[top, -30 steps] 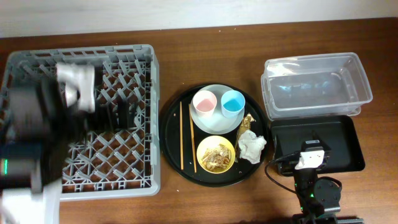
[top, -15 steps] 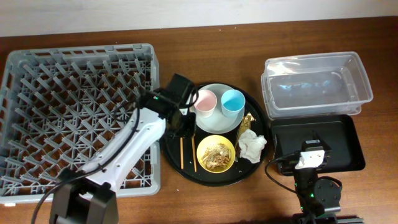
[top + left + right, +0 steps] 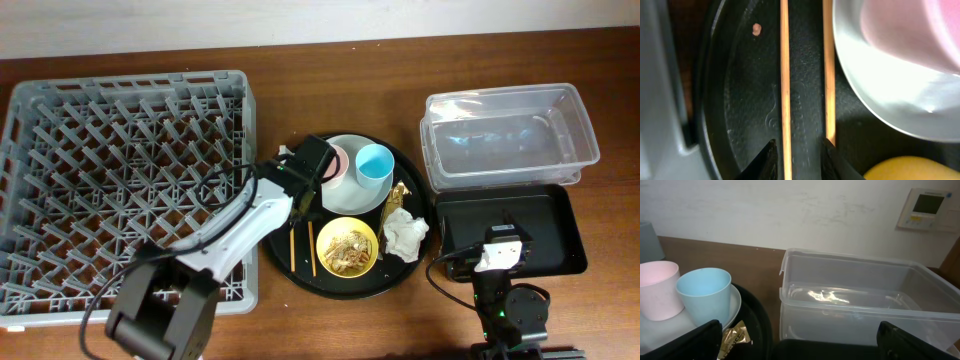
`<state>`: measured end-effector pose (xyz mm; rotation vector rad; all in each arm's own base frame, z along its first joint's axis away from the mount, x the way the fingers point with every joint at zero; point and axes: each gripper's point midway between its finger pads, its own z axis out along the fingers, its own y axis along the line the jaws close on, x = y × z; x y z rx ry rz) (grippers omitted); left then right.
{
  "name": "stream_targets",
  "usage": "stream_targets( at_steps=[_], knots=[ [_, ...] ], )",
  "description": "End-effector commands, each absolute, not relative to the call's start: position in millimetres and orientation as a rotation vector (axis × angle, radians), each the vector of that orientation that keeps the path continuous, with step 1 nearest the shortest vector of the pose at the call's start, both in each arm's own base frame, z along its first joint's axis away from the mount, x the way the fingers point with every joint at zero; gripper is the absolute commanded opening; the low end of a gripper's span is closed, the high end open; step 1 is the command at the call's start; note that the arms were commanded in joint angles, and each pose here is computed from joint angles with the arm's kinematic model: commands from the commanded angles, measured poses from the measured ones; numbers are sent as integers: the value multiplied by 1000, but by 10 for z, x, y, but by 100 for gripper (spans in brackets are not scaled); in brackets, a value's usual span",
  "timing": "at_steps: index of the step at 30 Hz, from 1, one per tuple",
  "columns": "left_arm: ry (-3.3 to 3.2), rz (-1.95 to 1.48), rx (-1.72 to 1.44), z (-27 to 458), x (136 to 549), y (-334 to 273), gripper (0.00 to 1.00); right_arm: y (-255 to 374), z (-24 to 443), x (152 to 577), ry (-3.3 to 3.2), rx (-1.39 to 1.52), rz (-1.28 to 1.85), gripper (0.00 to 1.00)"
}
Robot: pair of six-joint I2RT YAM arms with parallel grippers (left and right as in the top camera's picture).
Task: Sort waste into correct bins and load items into the dishwasher rack
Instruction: 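Move the left gripper to the wooden chopsticks and grasp one, then carry the chopstick with the left gripper into the dish rack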
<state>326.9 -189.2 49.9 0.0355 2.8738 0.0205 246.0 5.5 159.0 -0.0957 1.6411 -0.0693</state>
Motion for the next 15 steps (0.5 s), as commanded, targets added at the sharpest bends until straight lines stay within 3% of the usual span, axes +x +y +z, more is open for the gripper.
stream_targets(
  at_steps=[1, 5, 13, 15],
  knots=[
    [2916, 108, 34, 240, 3225, -1830, 25, 42, 1560, 2460, 1646, -84, -66, 99],
    [2950, 152, 40, 25, 3211, -1812, 18, 41, 1560, 2460, 1646, -83, -66, 99],
    [2975, 199, 47, -107, 3182, -1771, 18, 41, 1560, 2460, 1646, -83, -66, 99],
    [2972, 196, 46, -98, 3188, -1775, 1, 41, 1559, 2460, 1647, -84, -67, 99]
  ],
)
